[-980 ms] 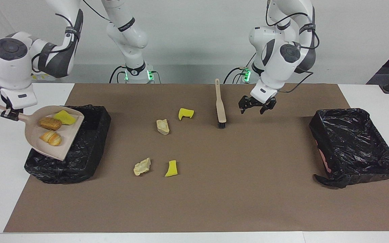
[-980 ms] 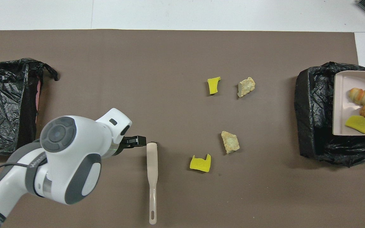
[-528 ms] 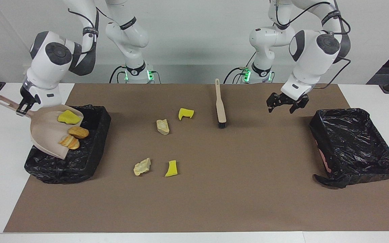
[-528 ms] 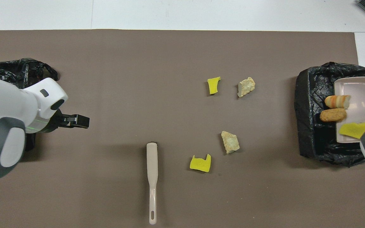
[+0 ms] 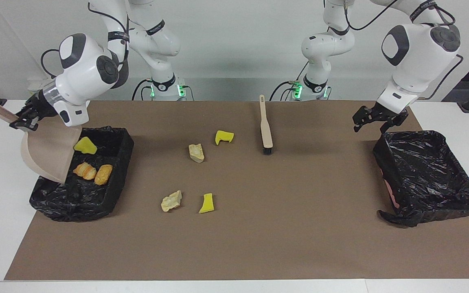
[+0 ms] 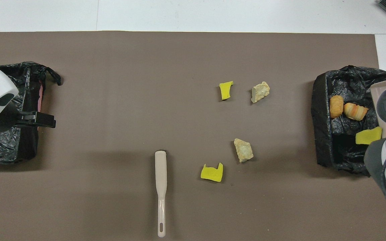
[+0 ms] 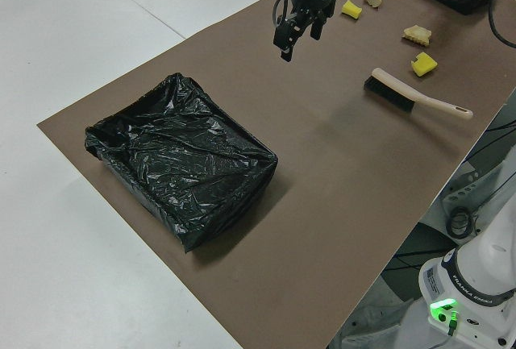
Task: Sweep and dump trash in bin
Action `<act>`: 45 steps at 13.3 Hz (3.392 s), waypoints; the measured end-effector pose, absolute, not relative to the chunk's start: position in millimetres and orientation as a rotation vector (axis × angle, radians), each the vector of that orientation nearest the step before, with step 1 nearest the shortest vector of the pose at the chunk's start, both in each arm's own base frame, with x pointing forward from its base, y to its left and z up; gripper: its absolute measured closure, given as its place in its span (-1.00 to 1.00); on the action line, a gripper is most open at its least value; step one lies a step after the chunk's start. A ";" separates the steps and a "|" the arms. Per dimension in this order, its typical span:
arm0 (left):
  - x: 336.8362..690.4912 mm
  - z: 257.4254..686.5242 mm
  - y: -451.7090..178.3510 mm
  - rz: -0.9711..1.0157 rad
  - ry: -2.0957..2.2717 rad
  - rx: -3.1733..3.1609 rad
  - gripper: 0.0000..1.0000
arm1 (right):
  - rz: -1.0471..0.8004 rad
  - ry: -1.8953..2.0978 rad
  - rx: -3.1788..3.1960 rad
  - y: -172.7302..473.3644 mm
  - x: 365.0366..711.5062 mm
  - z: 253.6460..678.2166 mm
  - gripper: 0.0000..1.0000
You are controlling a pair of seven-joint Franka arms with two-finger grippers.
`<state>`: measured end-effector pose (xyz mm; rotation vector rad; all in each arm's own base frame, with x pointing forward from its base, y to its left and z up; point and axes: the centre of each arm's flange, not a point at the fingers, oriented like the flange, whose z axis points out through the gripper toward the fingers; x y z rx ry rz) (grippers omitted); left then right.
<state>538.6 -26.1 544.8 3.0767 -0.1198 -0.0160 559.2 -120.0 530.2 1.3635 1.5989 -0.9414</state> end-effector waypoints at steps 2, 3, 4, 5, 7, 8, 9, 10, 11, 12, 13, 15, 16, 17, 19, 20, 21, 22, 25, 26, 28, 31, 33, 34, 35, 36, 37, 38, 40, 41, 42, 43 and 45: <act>534.1 592.9 -28.9 -0.036 -0.138 3.074 -1.00 | -0.965 1.569 1.322 -108.8 562.2 541.2 0.36; 529.5 616.3 -29.5 -0.045 -0.146 3.074 -1.00 | -0.964 1.559 1.309 -96.6 564.6 548.1 0.36; 525.2 635.0 -30.1 -0.042 -0.151 3.075 -1.00 | -0.957 1.544 1.307 -83.2 567.2 556.6 0.36; 522.2 646.6 -30.6 -0.033 -0.155 3.075 -1.00 | -0.942 1.518 1.315 -71.9 570.2 566.0 0.36; 517.7 655.2 -34.3 -0.025 -0.165 3.078 -1.00 | -0.884 1.475 1.369 -53.1 577.9 577.0 0.36; 516.1 657.1 -36.1 -0.023 -0.170 3.079 -1.00 | -0.838 1.463 1.421 -39.9 582.3 576.8 0.36; 515.6 657.8 -36.2 -0.021 -0.170 3.079 -1.00 | -0.791 1.447 1.490 -24.9 587.0 576.6 0.36; 515.4 657.7 -36.0 -0.023 -0.170 3.079 -1.00 | -0.742 1.428 1.567 -9.6 592.7 577.2 0.36; 515.2 657.4 -36.2 -0.026 -0.170 3.079 -1.00 | -0.682 1.412 1.643 6.5 599.5 578.2 0.36; 515.1 657.4 -36.2 -0.027 -0.170 3.079 -1.00 | -0.611 1.394 1.725 23.1 605.9 578.3 0.36; 514.9 657.2 -36.1 -0.030 -0.170 3.079 -1.00 | -0.536 1.361 1.826 38.7 610.2 576.6 0.36; 512.9 655.6 -34.6 -0.060 -0.167 3.079 -1.00 | -0.379 1.248 2.111 66.9 612.7 565.4 0.36; 512.5 655.3 -34.2 -0.065 -0.166 3.079 -1.00 | -0.314 1.171 2.239 78.8 612.2 560.1 0.36; 512.5 655.3 -34.3 -0.065 -0.166 3.079 -1.00 | -0.253 1.073 2.353 91.4 612.0 556.6 0.36; 512.5 655.4 -34.5 -0.065 -0.166 3.079 -1.00 | -0.121 0.824 2.599 129.9 615.2 550.6 0.36; 512.5 655.4 -34.4 -0.065 -0.166 3.079 -1.00 | -0.057 0.694 2.685 159.1 619.4 546.7 0.36; 512.5 655.4 -34.4 -0.065 -0.166 3.079 -1.00 | 0.005 0.569 2.751 194.6 624.6 539.8 0.36; 512.5 655.4 -34.4 -0.065 -0.166 3.079 -1.00 | 0.041 0.463 2.812 228.4 629.3 529.4 0.36; 512.5 655.4 -34.4 -0.065 -0.166 3.079 -1.00 | 0.082 0.220 2.915 307.5 641.6 474.2 0.36; 512.5 655.4 -34.4 -0.065 -0.166 3.079 -1.00 | 0.094 0.152 2.936 335.0 643.1 451.2 0.36; 512.4 655.4 -34.4 -0.065 -0.166 3.079 -1.00 | 0.126 0.061 2.974 381.9 637.9 419.2 0.36; 512.4 655.4 -34.4 -0.065 -0.166 3.079 -1.00 | 0.098 0.025 3.044 431.2 620.2 391.8 0.36; 512.5 655.4 -34.2 -0.064 -0.166 3.080 -1.00 | 0.079 0.050 3.058 448.2 609.7 386.7 0.36; 512.5 655.3 -34.1 -0.065 -0.171 3.091 -1.00 | 0.066 0.058 3.058 459.2 602.7 378.3 0.36; 512.4 655.2 -35.8 -0.065 -0.182 3.107 -1.00 | 0.059 0.056 3.058 471.2 595.9 366.5 0.36; 512.4 655.3 -40.1 -0.063 -0.198 3.119 -1.00 | 0.053 0.060 3.059 481.8 589.8 355.2 0.36; 512.3 655.5 -44.2 -0.059 -0.211 3.123 -1.00 | 0.047 0.060 3.065 488.5 586.3 347.7 0.36; 512.6 655.8 -45.5 -0.053 -0.215 3.125 -1.00 | 0.042 0.056 3.077 491.7 585.2 345.5 0.36; 513.7 656.8 -46.5 -0.036 -0.218 3.125 -1.00 | 0.037 0.036 3.118 494.1 586.8 350.5 0.36; 513.9 657.0 -47.1 -0.032 -0.220 3.125 -1.00 | 0.034 0.031 3.125 494.4 587.1 352.1 0.36; 514.0 657.0 -47.5 -0.031 -0.221 3.125 -1.00 | 0.030 0.029 3.129 494.7 587.0 352.4 0.36; 514.0 657.1 -47.7 -0.031 -0.222 3.126 -1.00 | 0.026 0.027 3.132 494.9 586.8 352.5 0.36; 513.8 656.7 -47.5 -0.033 -0.221 3.126 -1.00 | 0.024 0.024 3.134 494.6 587.2 352.8 0.36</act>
